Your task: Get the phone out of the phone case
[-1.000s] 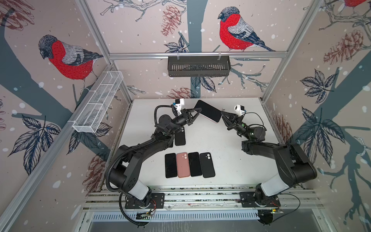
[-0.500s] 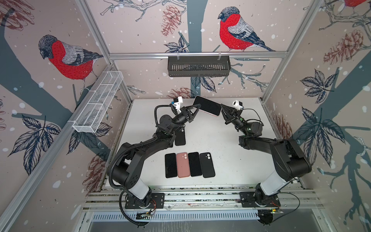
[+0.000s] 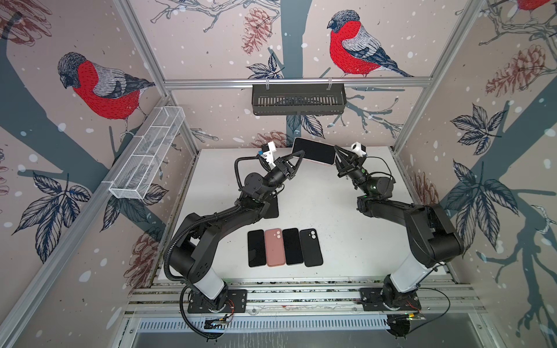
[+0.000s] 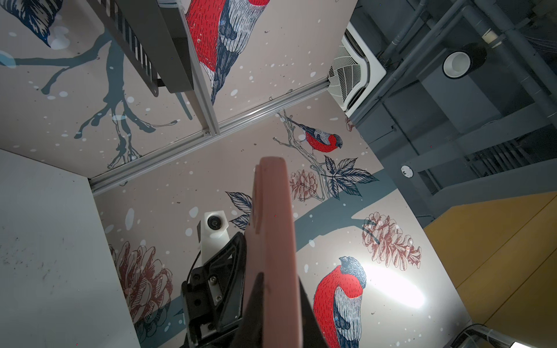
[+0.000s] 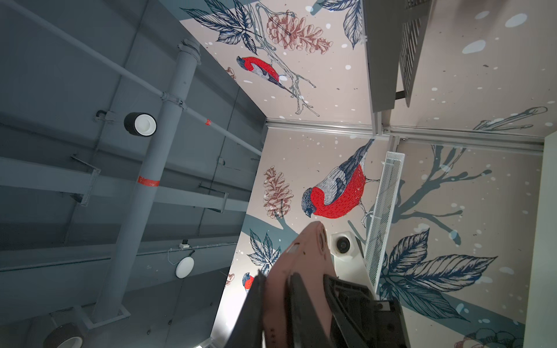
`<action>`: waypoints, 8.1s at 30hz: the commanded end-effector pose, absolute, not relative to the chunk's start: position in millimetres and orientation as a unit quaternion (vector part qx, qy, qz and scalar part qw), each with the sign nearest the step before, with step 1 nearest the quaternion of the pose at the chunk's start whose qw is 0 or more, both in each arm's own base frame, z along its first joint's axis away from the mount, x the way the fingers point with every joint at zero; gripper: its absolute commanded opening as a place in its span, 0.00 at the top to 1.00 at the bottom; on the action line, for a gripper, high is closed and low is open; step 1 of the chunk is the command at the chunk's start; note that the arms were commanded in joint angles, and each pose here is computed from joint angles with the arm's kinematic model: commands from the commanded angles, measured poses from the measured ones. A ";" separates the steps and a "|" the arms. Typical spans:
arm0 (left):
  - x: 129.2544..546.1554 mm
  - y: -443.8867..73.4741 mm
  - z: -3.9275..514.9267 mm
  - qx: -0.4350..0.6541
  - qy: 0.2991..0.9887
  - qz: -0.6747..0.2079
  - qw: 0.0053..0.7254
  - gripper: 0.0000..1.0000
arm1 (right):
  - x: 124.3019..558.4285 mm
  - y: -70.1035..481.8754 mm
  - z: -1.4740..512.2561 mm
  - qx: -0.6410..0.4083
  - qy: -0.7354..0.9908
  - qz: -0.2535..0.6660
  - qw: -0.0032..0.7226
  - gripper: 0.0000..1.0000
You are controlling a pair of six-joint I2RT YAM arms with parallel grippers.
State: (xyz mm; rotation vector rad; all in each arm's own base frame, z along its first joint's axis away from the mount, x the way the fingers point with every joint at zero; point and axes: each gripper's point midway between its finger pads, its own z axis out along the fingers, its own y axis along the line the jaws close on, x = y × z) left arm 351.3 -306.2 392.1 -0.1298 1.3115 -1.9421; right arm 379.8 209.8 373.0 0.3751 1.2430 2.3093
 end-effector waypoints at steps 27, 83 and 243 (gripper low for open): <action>264.4 -305.2 486.0 0.110 0.452 -0.791 0.398 1.00 | 335.8 161.9 391.6 0.050 0.447 0.822 0.349 0.36; 304.6 -319.4 428.7 0.105 0.566 -0.762 0.296 1.00 | 286.7 200.5 349.2 -0.071 0.613 0.664 0.422 0.29; 320.0 -293.5 87.9 0.549 0.696 0.198 0.419 0.89 | 315.0 220.9 69.5 0.406 0.715 0.516 0.241 1.00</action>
